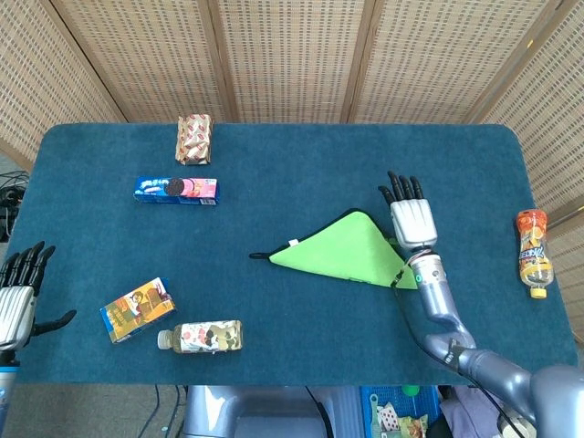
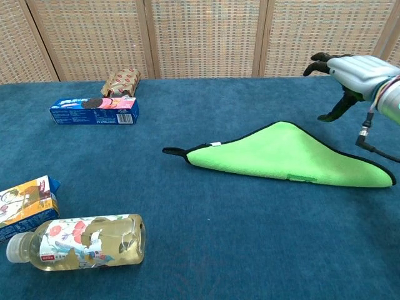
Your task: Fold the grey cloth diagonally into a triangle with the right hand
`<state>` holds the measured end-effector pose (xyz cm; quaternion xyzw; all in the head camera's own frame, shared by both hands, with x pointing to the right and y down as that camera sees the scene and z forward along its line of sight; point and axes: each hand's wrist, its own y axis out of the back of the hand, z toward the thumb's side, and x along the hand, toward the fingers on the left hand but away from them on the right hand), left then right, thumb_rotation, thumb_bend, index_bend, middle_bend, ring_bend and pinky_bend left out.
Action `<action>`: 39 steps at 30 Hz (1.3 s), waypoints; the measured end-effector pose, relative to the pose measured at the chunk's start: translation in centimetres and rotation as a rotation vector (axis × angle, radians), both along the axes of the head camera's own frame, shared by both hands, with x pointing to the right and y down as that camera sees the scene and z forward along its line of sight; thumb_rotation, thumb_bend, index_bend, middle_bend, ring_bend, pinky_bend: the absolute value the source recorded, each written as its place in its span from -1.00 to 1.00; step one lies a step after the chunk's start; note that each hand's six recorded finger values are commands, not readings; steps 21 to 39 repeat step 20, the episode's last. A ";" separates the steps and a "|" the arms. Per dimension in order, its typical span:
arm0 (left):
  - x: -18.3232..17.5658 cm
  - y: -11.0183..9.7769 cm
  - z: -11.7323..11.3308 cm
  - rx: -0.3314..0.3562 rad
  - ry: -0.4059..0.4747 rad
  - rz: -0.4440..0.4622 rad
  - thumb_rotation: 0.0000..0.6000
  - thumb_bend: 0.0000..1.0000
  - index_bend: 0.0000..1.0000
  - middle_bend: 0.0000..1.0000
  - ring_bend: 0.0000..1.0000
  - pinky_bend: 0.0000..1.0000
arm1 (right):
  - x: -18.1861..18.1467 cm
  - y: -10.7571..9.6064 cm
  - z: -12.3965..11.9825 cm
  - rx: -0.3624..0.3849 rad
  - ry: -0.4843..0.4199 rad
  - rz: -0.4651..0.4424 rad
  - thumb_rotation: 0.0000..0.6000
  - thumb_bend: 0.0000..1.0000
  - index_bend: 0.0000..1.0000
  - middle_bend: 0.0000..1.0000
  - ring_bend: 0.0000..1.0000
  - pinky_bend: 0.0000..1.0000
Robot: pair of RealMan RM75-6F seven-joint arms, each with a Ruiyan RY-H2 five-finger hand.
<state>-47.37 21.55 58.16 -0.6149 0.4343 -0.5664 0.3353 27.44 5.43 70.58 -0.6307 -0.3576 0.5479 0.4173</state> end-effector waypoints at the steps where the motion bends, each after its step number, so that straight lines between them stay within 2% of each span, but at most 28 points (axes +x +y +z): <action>1: 0.0 0.0 0.0 0.001 0.002 0.000 1.00 -0.70 -1.00 -1.00 -1.00 -1.00 | 0.6 0.5 -0.4 0.002 0.001 0.002 1.00 -0.62 -0.77 -1.00 -1.00 -1.00; 7: 0.1 0.1 -0.2 0.001 0.017 0.005 1.00 -0.70 -1.00 -1.00 -1.00 -1.00 | 5.0 4.8 -4.1 0.027 0.002 0.037 1.00 -0.81 -0.87 -1.00 -1.00 -1.00; 11: 0.2 0.3 -0.3 0.001 0.024 0.010 1.00 -0.69 -1.00 -1.00 -1.00 -1.00 | 8.8 9.0 -7.2 0.041 0.025 0.076 1.00 -0.98 -0.99 -1.00 -1.00 -1.00; 17: 0.3 0.6 0.0 -0.009 0.014 0.016 1.00 -0.70 -1.00 -1.00 -1.00 -1.00 | 13.4 15.3 -10.3 -0.017 0.084 0.118 1.00 -1.00 -1.00 -1.00 -1.00 -1.00; 20: 0.5 0.7 -0.3 0.003 0.013 0.020 1.00 -0.70 -1.00 -1.00 -1.00 -1.00 | 14.7 17.2 -11.8 -0.022 0.085 0.127 1.00 -1.00 -1.00 -1.00 -1.00 -1.00; 39: 0.5 0.7 -0.3 0.003 0.013 0.020 1.00 -0.70 -1.00 -1.00 -1.00 -1.00 | 14.7 17.2 -11.8 -0.022 0.085 0.127 1.00 -1.00 -1.00 -1.00 -1.00 -1.00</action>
